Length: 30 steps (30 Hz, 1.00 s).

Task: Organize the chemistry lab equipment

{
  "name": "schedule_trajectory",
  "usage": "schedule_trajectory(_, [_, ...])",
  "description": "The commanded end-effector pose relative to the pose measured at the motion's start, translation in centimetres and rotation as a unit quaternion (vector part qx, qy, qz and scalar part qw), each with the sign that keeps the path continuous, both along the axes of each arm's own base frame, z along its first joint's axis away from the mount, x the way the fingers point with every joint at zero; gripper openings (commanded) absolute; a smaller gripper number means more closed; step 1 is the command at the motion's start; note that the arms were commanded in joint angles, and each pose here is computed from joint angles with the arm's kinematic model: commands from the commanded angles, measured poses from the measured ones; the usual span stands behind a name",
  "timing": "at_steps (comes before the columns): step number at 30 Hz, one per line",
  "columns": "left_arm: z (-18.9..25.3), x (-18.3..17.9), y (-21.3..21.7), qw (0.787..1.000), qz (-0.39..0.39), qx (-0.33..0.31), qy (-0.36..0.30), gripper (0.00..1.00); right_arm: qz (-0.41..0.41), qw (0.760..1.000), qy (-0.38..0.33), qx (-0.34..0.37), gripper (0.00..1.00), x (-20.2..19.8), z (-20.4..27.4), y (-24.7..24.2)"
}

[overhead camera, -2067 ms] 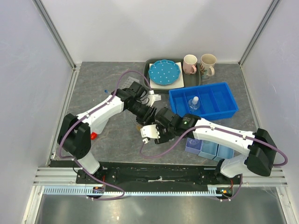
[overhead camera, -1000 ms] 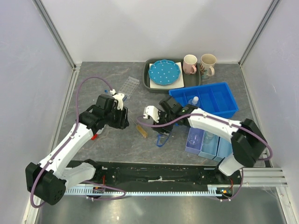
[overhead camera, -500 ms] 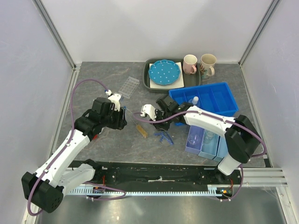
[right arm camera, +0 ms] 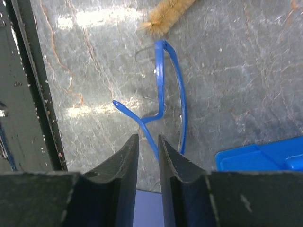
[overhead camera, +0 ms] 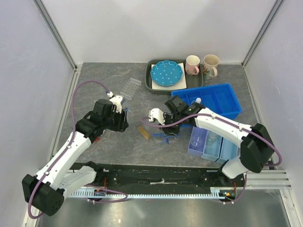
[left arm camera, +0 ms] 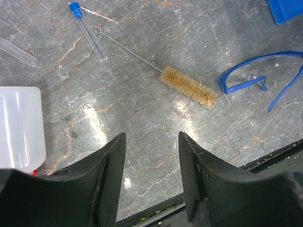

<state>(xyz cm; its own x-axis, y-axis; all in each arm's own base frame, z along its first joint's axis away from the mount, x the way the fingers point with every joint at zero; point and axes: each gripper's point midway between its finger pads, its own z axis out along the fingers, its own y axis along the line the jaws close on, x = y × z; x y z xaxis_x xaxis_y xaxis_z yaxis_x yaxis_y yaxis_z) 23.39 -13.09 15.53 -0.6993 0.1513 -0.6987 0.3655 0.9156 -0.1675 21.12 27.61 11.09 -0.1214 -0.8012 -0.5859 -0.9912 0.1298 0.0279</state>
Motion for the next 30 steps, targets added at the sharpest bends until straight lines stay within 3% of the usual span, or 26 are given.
schedule_trajectory(1, [0.8,0.7,-0.2,1.0,0.009,-0.014,-0.017,0.55,0.015,0.999,0.013,-0.036,0.31,-1.5,-0.8,-2.2])
schedule_trajectory(10, [0.6,0.7,-0.2,1.0,0.01,-0.013,-0.014,0.55,-0.009,0.998,0.008,-0.069,0.3,0.8,-2.9,-1.8])
schedule_trajectory(30, [0.4,0.6,-0.3,1.0,0.009,-0.013,-0.011,0.55,0.048,0.988,0.047,-0.139,0.3,2.0,-5.3,-1.2])
